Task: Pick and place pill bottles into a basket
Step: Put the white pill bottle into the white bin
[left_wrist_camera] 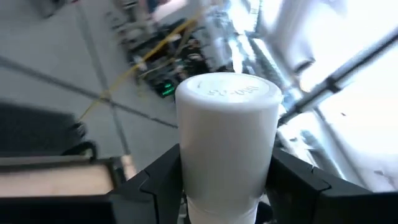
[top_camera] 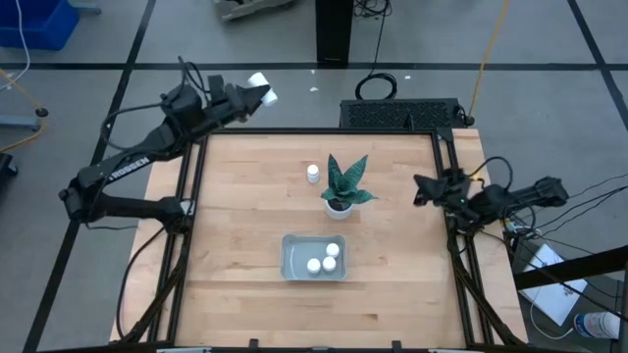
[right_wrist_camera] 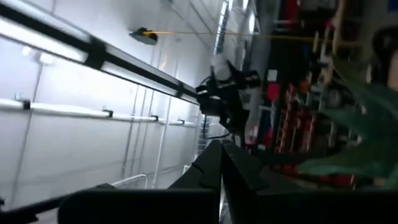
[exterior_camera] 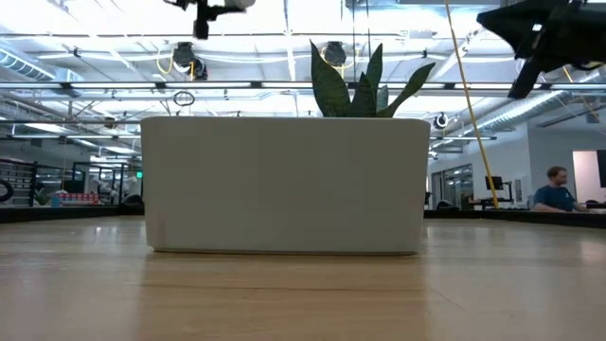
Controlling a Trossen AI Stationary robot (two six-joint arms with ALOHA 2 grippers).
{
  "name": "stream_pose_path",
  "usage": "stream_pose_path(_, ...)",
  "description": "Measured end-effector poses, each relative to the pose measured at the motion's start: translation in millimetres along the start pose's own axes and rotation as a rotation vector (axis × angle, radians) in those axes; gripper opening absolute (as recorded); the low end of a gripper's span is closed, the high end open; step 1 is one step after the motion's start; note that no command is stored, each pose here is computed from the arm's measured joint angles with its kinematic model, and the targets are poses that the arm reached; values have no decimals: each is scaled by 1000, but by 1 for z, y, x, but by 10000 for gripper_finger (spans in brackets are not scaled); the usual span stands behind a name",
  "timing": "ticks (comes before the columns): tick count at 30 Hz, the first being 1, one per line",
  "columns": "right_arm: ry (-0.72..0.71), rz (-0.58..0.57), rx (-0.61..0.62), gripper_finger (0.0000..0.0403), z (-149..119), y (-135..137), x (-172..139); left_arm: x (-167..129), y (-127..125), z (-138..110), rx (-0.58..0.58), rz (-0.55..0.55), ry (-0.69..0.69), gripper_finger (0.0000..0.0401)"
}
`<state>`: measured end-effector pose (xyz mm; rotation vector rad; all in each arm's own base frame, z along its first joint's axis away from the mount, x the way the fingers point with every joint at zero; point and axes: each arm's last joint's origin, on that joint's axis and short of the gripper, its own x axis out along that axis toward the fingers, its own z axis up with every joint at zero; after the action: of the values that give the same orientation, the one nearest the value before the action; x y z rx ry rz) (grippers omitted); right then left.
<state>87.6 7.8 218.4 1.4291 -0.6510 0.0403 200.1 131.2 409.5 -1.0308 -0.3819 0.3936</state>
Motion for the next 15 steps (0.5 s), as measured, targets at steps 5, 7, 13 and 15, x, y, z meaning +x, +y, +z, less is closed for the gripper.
stream_pose_path(5,4,-16,15,4,-7,-4,8,0,-11,-6,103,-95,15,188)
stream_pose_path(7,20,0,-69,3,-10,-4,12,0,-15,-8,105,-126,16,183)
stream_pose_path(13,226,232,-248,1,-33,38,50,-1,-27,-15,161,-222,14,195)
stream_pose_path(15,271,203,-284,1,-45,40,66,-2,-30,-16,163,-242,4,199)
